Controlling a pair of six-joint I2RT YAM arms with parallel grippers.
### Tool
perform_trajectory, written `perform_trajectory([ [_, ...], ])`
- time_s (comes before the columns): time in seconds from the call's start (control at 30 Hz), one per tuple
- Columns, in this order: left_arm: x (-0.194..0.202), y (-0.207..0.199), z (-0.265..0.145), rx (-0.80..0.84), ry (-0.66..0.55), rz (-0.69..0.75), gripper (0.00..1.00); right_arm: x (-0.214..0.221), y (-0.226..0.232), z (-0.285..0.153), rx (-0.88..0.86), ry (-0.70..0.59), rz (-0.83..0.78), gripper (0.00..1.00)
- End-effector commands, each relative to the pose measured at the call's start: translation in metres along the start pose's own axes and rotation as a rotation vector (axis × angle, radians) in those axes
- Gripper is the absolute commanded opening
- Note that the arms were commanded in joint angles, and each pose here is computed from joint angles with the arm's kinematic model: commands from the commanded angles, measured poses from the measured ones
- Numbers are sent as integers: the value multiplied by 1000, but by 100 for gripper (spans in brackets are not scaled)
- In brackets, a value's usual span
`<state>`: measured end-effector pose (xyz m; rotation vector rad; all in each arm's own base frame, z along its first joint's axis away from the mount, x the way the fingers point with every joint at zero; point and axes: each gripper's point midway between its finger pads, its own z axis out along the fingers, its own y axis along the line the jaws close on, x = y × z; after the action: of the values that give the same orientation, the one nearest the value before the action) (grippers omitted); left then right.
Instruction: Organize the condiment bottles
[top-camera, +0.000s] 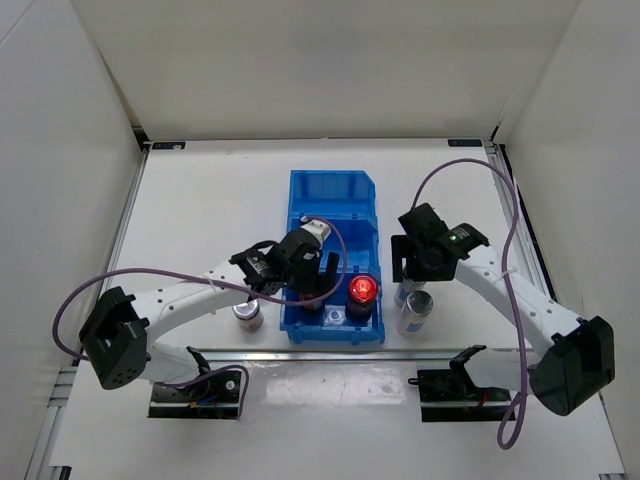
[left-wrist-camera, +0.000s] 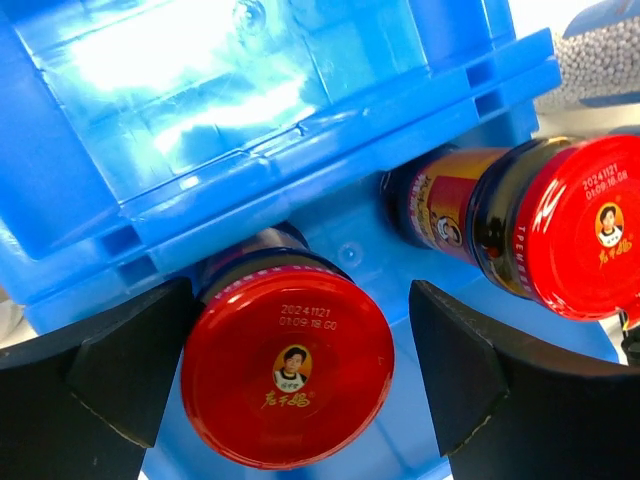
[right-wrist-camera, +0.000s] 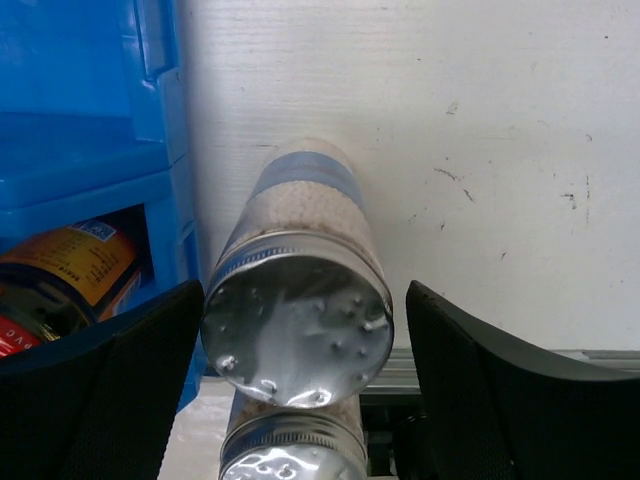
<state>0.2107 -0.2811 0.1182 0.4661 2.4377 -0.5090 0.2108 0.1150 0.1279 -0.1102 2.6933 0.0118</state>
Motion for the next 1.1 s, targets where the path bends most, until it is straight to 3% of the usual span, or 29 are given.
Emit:
perform_trajectory([
  [0.0, -23, -8, -10, 18, -79, -13, 100, -6, 2, 6, -21, -15, 12, 83],
  [0.17, -31, -4, -23, -10, -92, -4, 100, -7, 5, 8, -26, -3, 10, 72],
  [0.27, -53, -10, -55, 13, -153, -14, 100, -11, 6, 6, -30, -12, 12, 63],
  [0.33, -73, -14, -86, 32, -217, -1, 100, -18, 9, 2, -40, -32, 17, 47],
  [0.37, -85, -15, -98, 37, -260, 0, 100, -18, 8, -1, -39, -30, 16, 47],
  [0.43, -99, -14, -127, 30, -303, 8, 100, -29, 4, -6, -12, -53, 37, 35],
  [0.5, -107, -3, -156, -11, -349, 10, 100, -33, 0, -12, 9, -65, 38, 24],
  [0.6, -105, 27, -183, -124, -401, 0, 100, -49, -6, -25, 41, -116, 57, 18],
  [0.73, -77, 84, -196, -354, -404, -80, 100, -71, -12, -49, 67, -184, 64, 0],
  [0.9, -44, 120, -204, -445, -412, -139, 100, -108, -4, -88, 18, -311, 64, 0],
  [1.07, -34, 135, -204, -502, -428, -145, 100, -137, 37, -115, -132, -390, -5, 0],
])
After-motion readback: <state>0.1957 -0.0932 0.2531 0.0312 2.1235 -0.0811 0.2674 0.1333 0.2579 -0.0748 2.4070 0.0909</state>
